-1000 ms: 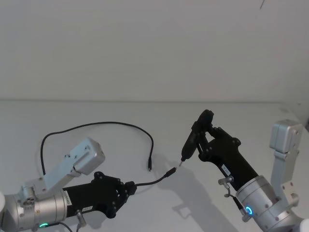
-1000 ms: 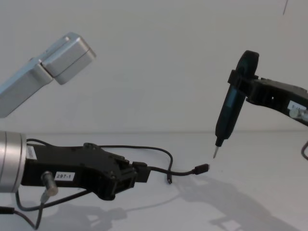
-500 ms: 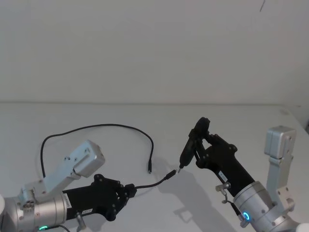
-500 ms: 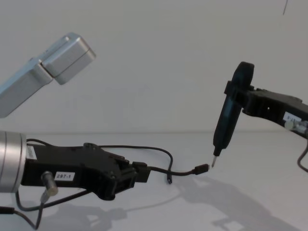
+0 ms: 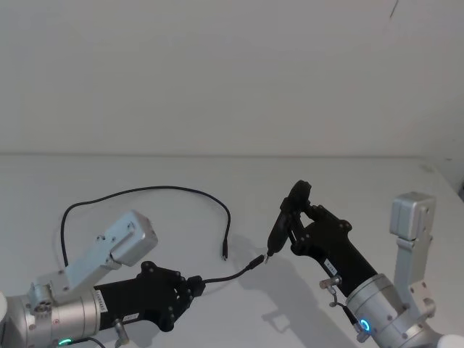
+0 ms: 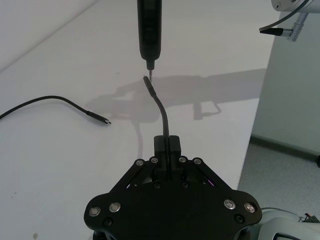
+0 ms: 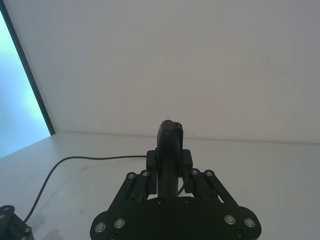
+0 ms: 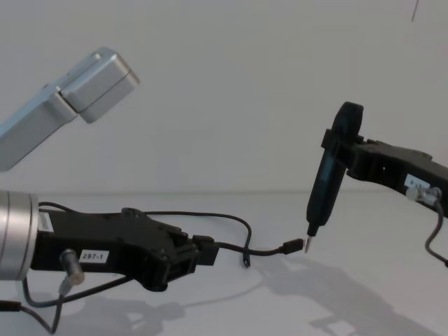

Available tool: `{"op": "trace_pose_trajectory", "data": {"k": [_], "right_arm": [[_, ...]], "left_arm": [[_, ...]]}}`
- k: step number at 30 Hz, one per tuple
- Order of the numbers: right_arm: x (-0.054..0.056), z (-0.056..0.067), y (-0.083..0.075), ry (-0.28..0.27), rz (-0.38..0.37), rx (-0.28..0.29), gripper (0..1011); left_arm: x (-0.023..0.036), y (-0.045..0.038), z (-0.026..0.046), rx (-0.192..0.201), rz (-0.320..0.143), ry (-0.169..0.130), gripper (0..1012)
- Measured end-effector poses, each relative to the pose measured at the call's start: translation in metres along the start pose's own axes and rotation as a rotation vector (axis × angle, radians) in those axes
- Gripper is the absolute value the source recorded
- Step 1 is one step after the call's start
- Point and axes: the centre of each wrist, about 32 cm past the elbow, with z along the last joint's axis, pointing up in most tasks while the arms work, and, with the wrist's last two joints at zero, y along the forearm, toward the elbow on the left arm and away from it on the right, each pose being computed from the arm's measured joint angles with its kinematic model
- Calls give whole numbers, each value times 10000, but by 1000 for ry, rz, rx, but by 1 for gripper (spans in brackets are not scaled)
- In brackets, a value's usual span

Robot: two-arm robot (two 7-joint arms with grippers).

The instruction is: Pick up the data cable with the one hand.

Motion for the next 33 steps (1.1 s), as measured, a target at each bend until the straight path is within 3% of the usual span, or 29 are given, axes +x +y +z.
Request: {"op": "trace_pose_trajectory", "data": {"k": [19, 33], "right_arm": [[53, -48, 60, 4, -26, 8, 279], [11, -36, 104, 35, -32, 3, 279]], "left_arm": [[0, 0, 0, 0, 0, 0, 40], [0, 0, 0, 0, 0, 0, 41]]}}
